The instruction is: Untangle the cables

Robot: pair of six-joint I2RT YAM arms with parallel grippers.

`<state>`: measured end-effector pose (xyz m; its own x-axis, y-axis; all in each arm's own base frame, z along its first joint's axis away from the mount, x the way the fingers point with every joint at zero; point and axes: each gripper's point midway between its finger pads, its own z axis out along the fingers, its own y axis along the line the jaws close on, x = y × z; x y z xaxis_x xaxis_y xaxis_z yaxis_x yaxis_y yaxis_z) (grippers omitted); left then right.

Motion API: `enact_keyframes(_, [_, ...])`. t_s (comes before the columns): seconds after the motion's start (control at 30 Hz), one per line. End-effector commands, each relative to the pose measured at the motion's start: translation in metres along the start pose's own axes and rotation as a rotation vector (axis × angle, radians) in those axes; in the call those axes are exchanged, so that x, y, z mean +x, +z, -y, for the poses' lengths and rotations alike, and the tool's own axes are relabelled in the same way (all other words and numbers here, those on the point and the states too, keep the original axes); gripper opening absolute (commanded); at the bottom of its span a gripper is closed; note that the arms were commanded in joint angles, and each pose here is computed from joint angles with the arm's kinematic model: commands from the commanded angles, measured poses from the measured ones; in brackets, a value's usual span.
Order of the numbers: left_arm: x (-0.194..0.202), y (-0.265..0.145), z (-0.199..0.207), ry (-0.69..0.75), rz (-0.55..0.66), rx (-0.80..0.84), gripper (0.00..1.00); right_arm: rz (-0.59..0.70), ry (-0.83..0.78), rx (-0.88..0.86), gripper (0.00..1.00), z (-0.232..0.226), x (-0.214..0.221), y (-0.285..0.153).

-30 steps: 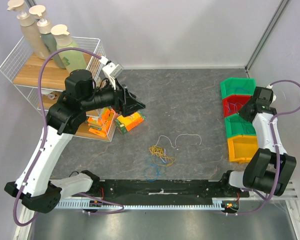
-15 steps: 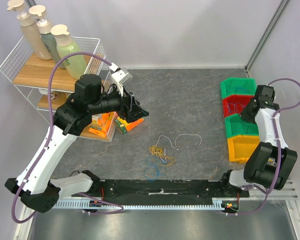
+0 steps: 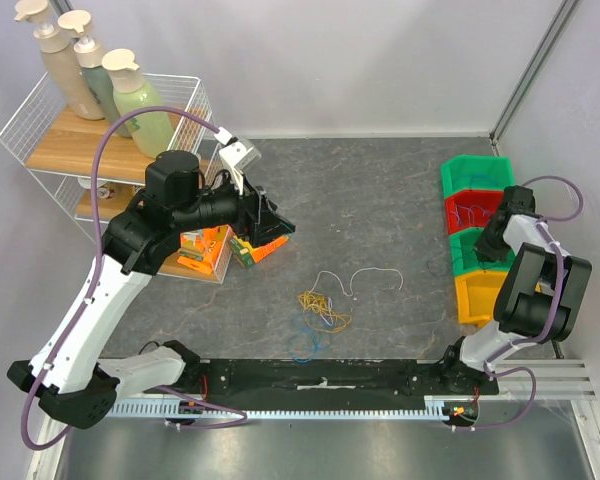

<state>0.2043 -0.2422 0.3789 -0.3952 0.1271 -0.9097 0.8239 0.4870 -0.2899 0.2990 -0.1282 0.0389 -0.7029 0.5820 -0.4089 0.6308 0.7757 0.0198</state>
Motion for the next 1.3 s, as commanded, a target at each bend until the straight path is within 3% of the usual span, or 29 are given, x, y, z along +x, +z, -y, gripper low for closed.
enact_keyframes(0.0, [-0.002, -0.003, 0.000, 0.048, 0.013, -0.001, 0.77, 0.115, -0.035, 0.012, 0.13, 0.002, -0.039, -0.004])
enact_keyframes(0.27, [0.001, -0.001, 0.001, 0.052, 0.008, -0.002, 0.77, 0.142, -0.034, 0.045, 0.59, 0.011, -0.054, -0.065])
enact_keyframes(0.5, [0.001, -0.001, 0.004, 0.062, 0.008, 0.004, 0.77, 0.137, -0.080, -0.134, 0.73, -0.032, -0.019, -0.103])
enact_keyframes(0.67, [0.001, -0.002, 0.007, 0.068, 0.009, 0.011, 0.77, 0.122, -0.280, -0.086, 0.71, -0.027, 0.003, -0.103])
enact_keyframes(0.9, [0.001, -0.004, 0.011, 0.076, 0.010, 0.018, 0.77, 0.069, -0.493, -0.040, 0.56, -0.022, 0.016, -0.084])
enact_keyframes(1.27, [0.006, -0.008, 0.012, 0.091, 0.006, 0.010, 0.77, 0.038, -0.570, -0.022, 0.43, -0.032, 0.020, -0.055])
